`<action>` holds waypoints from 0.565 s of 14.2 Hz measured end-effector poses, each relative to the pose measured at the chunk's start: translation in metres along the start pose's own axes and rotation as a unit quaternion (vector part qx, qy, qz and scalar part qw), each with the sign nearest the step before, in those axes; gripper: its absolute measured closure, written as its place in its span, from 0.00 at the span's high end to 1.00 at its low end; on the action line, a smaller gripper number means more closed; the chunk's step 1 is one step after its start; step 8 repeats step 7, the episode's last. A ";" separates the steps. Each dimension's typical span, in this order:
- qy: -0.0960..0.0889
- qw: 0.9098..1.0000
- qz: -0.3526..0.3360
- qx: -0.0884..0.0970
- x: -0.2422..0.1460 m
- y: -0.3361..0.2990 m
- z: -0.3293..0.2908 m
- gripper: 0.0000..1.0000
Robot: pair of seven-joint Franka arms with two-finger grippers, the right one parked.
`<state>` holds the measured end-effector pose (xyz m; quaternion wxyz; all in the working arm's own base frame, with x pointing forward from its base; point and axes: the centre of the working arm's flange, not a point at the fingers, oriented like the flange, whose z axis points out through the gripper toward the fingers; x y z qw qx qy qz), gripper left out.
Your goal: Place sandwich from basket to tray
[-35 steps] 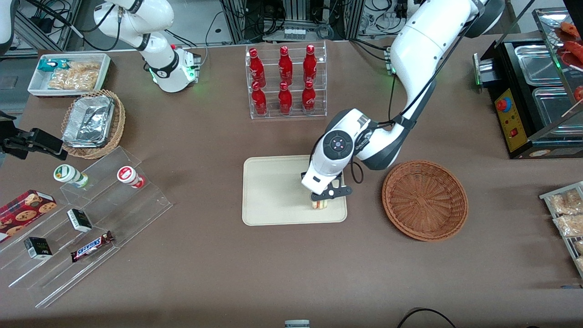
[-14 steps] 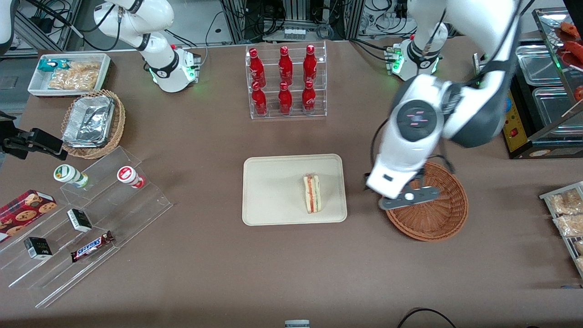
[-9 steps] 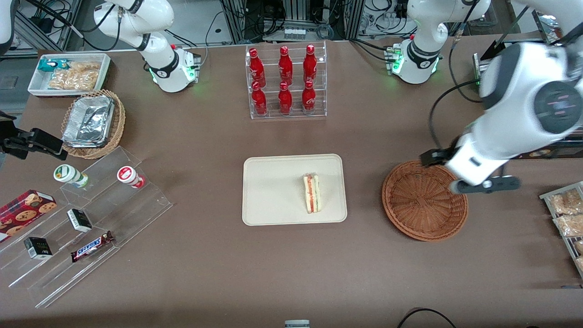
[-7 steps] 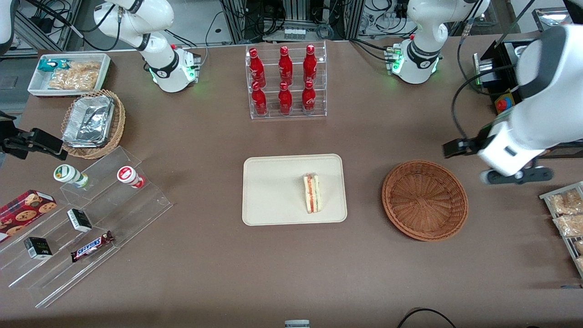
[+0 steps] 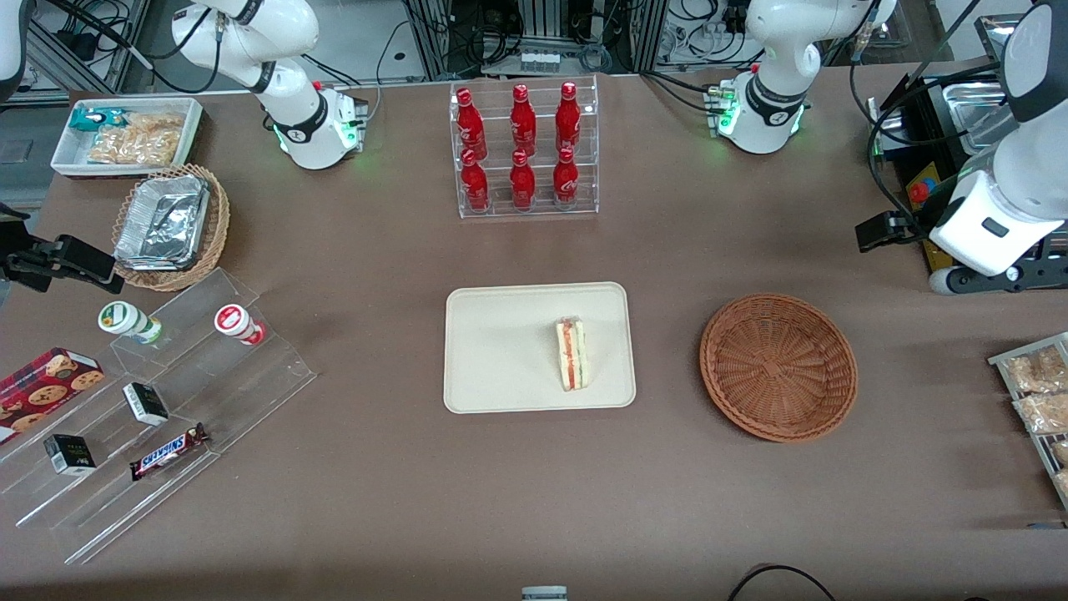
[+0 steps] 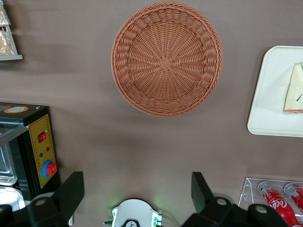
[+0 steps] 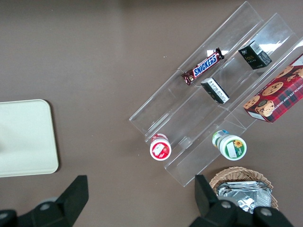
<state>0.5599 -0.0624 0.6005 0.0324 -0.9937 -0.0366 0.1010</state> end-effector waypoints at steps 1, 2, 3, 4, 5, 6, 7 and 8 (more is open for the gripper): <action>-0.004 1.000 0.000 0.001 -0.003 0.000 -0.001 1.00; -0.006 1.000 -0.002 0.002 -0.005 0.000 -0.002 1.00; -0.006 1.000 -0.006 0.002 -0.005 0.001 -0.001 1.00; -0.006 1.000 -0.009 0.002 -0.005 0.001 -0.001 1.00; -0.006 1.000 -0.009 0.002 -0.005 0.002 -0.001 1.00; -0.006 1.000 -0.008 0.002 -0.005 0.002 -0.001 1.00; -0.006 1.000 -0.008 0.002 -0.005 0.002 -0.001 1.00; -0.006 1.000 -0.008 0.002 -0.005 0.002 -0.001 1.00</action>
